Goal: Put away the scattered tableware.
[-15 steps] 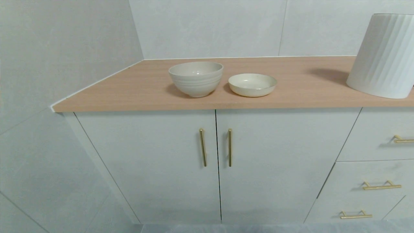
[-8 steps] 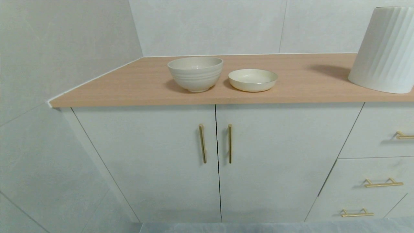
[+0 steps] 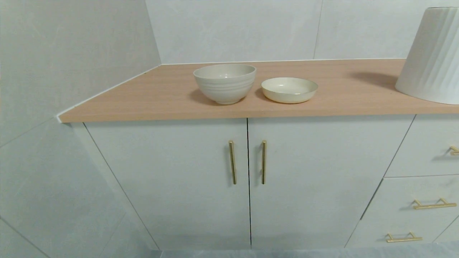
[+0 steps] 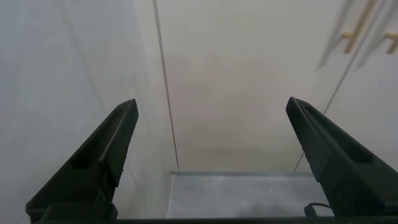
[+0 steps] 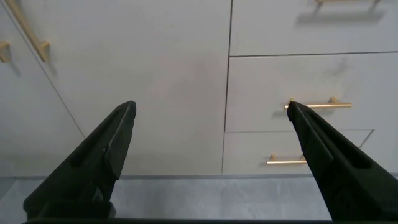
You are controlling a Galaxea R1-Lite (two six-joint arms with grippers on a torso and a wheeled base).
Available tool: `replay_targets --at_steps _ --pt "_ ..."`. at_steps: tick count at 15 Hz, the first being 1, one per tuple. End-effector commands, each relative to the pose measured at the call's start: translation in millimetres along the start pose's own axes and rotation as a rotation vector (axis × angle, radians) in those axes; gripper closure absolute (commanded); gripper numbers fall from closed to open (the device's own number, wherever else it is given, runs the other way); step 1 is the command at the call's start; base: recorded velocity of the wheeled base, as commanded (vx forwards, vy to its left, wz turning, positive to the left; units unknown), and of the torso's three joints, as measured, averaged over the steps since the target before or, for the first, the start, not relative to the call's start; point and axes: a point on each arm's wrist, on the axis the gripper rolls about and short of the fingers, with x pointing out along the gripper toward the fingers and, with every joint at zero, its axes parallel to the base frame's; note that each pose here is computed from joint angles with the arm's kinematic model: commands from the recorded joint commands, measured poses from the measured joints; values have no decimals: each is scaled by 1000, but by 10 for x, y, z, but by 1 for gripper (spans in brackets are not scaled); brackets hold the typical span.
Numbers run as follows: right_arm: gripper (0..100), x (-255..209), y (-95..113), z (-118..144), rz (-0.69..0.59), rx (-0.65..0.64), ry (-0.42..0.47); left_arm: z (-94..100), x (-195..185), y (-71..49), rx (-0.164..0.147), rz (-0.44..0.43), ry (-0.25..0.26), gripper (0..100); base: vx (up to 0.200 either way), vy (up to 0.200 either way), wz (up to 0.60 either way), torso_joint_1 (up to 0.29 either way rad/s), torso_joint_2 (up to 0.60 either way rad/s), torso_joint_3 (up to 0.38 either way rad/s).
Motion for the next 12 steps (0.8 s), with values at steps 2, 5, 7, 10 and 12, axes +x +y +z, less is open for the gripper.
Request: replay_targets --at_steps 2,5,7,10,12 --pt "0 1 0 1 -1 1 0 -1 0 0 -1 0 1 0 0 0 0 0 0 0" --pt "0 1 0 1 -1 1 0 -1 0 0 -1 0 1 0 0 0 0 0 0 0" --pt "0 1 0 1 -1 -1 0 -1 0 0 -1 -2 1 0 0 0 0 0 0 0" --pt "0 -38 10 171 36 28 -89 -1 0 0 -1 0 1 0 0 0 0 0 0 0" --pt "0 -48 43 333 188 76 -91 -1 0 0 -1 0 1 0 0 0 0 0 0 0"
